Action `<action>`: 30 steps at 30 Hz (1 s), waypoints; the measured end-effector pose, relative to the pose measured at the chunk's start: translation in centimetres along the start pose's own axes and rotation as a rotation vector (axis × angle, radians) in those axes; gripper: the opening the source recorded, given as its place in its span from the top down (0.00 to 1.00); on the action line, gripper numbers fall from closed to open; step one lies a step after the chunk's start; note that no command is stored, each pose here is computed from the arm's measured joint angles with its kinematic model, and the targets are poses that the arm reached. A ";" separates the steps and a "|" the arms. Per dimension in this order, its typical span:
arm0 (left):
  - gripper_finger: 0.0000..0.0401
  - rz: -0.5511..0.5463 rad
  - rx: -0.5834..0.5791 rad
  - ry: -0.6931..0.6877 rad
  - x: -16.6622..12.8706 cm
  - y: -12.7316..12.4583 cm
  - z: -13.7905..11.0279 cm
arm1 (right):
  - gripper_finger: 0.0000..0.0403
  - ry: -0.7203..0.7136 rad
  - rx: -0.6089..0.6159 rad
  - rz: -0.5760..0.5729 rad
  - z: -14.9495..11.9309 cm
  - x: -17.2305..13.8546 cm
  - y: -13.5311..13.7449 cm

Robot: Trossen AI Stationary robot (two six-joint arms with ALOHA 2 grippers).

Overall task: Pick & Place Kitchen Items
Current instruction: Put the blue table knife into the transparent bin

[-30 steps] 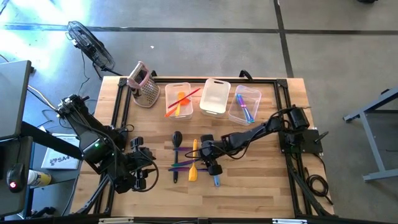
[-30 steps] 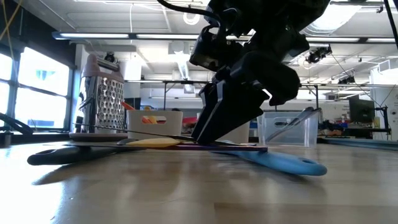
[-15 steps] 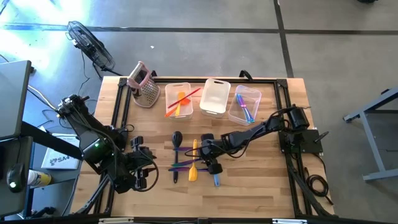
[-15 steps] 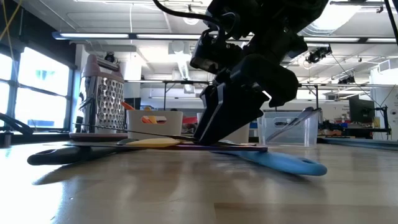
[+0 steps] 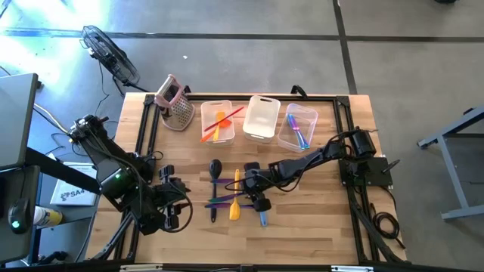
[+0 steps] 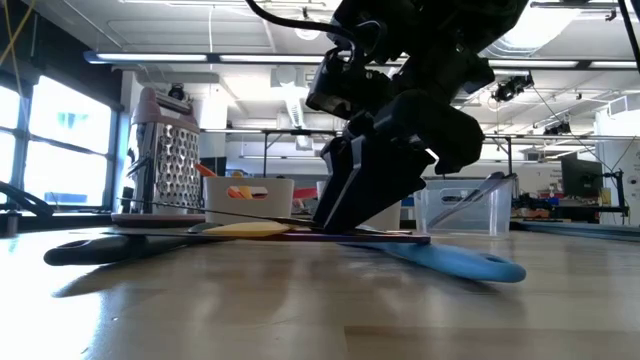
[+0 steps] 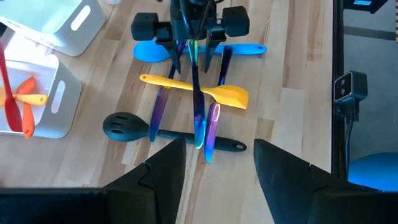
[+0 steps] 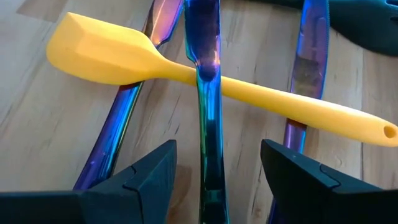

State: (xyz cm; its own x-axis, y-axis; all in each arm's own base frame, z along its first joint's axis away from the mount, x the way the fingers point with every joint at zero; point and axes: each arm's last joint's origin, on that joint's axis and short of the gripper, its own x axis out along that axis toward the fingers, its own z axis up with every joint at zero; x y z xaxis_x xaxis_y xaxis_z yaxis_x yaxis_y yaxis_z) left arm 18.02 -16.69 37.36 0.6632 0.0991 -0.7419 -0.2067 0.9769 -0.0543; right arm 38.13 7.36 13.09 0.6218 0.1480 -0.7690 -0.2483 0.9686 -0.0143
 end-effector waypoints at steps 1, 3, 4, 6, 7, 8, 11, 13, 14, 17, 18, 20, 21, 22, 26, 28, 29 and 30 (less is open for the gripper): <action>0.54 0.001 0.000 -0.001 0.0 0.0 0.0 | 0.44 0.002 0.000 0.000 0.0 0.0 0.0; 0.54 0.004 0.000 -0.004 0.0 0.0 0.0 | 0.44 0.006 0.000 0.005 -0.1 0.0 0.0; 0.54 0.004 0.000 -0.004 0.0 0.0 0.0 | 0.44 0.010 0.000 0.005 -0.1 0.0 0.0; 0.54 0.003 0.000 -0.005 0.0 0.0 0.0 | 0.44 0.012 0.000 0.005 -0.1 0.0 0.0; 0.54 0.003 0.000 -0.005 0.0 0.0 0.0 | 0.44 0.012 0.000 0.005 -0.1 0.0 0.0; 0.54 0.003 -0.001 -0.005 0.0 0.0 0.0 | 0.44 0.012 0.000 0.005 -0.1 0.0 0.0; 0.54 0.003 -0.009 -0.005 0.0 0.0 0.0 | 0.44 0.012 0.001 0.005 -0.1 0.0 0.0; 0.54 0.003 -0.012 -0.005 0.0 0.0 0.0 | 0.44 0.012 0.000 0.004 -0.1 0.0 0.0; 0.54 0.002 -0.013 -0.005 0.0 0.0 0.0 | 0.44 0.012 -0.002 0.004 -0.1 0.0 0.0; 0.54 0.002 -0.019 -0.005 0.0 0.0 0.0 | 0.44 0.012 -0.003 0.004 -0.1 0.0 0.0; 0.54 0.002 -0.019 -0.004 0.0 0.0 0.0 | 0.44 0.012 -0.003 0.005 -0.1 0.0 0.0; 0.54 0.003 -0.019 -0.004 0.0 0.0 0.0 | 0.44 0.011 -0.003 0.006 -0.1 0.0 0.0; 0.54 0.003 -0.019 -0.004 0.0 0.0 0.0 | 0.44 0.011 -0.003 0.006 -0.1 0.0 0.0; 0.54 0.003 -0.019 -0.004 0.0 0.0 0.0 | 0.44 0.011 -0.003 0.006 -0.1 0.0 0.0; 0.54 0.003 -0.018 -0.003 0.0 0.0 0.0 | 0.44 0.011 -0.002 0.007 -0.1 0.0 0.0; 0.54 0.003 -0.012 -0.003 0.0 0.0 0.0 | 0.44 0.011 -0.003 0.007 -0.1 0.0 0.0; 0.54 0.003 -0.007 -0.003 0.0 0.0 0.0 | 0.44 0.011 -0.002 0.007 -0.1 0.0 0.0; 0.54 0.003 -0.003 -0.003 0.0 0.0 0.0 | 0.44 0.010 -0.003 0.007 -0.1 0.0 0.0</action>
State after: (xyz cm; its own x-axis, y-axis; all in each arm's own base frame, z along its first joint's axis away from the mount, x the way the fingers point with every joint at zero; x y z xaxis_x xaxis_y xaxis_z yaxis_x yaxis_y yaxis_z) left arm 18.03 -16.67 37.36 0.6647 0.1026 -0.7401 -0.2104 0.9761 -0.0537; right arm 38.06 7.31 13.02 0.6124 0.1522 -0.7757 -0.2543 0.9671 -0.0109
